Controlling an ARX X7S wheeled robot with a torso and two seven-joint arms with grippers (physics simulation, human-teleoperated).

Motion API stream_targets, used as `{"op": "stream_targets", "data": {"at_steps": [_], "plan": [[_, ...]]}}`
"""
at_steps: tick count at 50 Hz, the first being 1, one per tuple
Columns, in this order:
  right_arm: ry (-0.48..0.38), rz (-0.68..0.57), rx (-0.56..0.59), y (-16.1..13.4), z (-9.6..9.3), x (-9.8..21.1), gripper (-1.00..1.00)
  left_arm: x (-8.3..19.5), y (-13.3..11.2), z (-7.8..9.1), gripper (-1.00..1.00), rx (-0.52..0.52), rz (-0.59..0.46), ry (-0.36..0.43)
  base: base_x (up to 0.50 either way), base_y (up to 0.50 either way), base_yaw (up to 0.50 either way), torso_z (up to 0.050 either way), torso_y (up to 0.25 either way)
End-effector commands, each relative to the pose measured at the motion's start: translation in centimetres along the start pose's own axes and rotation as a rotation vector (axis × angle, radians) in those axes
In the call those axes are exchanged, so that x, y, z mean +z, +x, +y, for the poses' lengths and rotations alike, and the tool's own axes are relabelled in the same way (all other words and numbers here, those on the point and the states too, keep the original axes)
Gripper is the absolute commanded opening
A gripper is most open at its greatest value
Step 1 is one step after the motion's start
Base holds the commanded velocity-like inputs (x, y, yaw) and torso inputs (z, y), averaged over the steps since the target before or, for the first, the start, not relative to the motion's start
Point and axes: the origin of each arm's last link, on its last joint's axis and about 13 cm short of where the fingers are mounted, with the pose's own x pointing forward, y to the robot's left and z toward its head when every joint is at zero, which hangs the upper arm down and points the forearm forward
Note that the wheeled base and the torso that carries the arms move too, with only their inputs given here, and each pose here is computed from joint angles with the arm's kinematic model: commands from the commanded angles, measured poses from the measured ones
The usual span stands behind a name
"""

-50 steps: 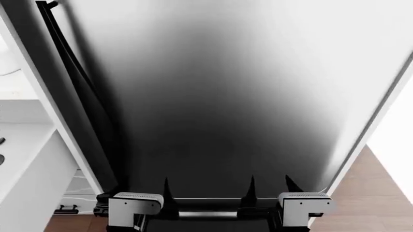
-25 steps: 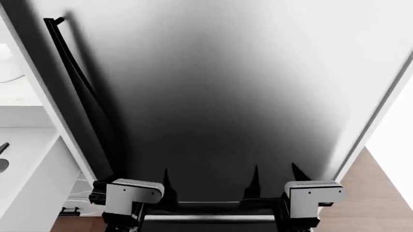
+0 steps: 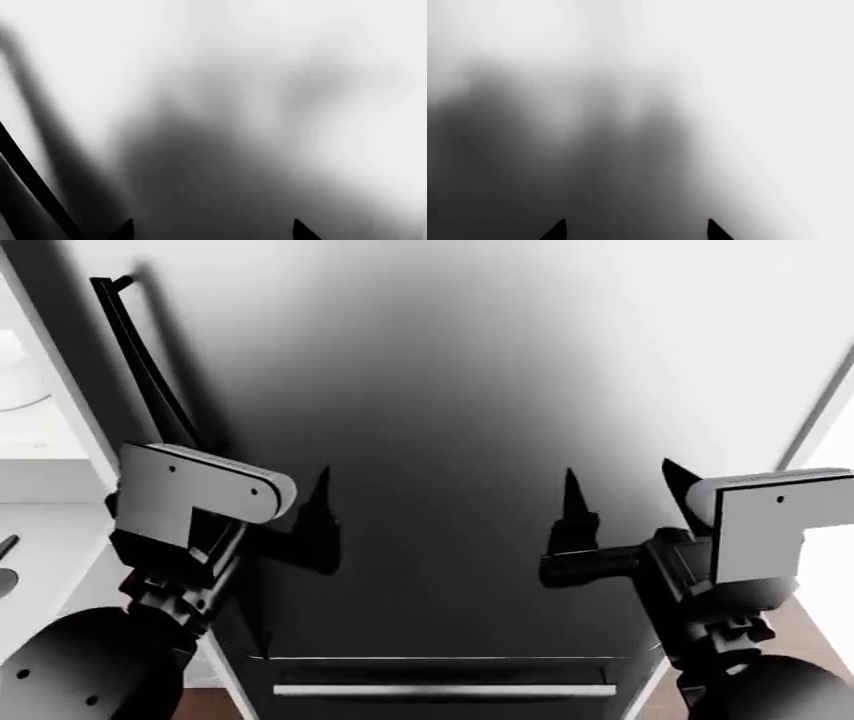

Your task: Place the bar in the bowl and close the drawer.

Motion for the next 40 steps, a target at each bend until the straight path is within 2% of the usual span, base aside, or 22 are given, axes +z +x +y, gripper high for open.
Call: {"op": "stream_targets", "data": {"at_steps": [1, 12, 24, 28, 40], "plan": [[-0.112, -0.083, 0.02, -2.8, -0.3, 4.0, 1.0, 4.3, -2.6, 0.7, 1.0, 0.005, -0.064, 0.076, 0.0, 0.0, 0.0, 0.0, 0.0], [-0.134, -0.136, 0.012, -4.4, -0.4, 6.2, 1.0, 6.5, -4.9, 0.8, 1.0, 0.013, -0.138, 0.121, 0.0, 0.0, 0.0, 0.0, 0.0], [-0.174, -0.177, -0.009, -4.8, -0.7, 8.3, 1.0, 8.6, -5.1, 1.9, 1.0, 0.058, -0.187, 0.166, 0.0, 0.0, 0.0, 0.0, 0.0], [-0.197, -0.187, -0.016, -4.8, -0.6, 8.6, 1.0, 8.7, -5.0, 2.0, 1.0, 0.064, -0.19, 0.173, 0.0, 0.43, 0.0, 0.0, 0.0], [-0.195, -0.195, -0.015, -4.8, -0.7, 8.8, 1.0, 8.7, -5.0, 1.9, 1.0, 0.063, -0.195, 0.184, 0.0, 0.5, 0.0, 0.0, 0.0]]}}
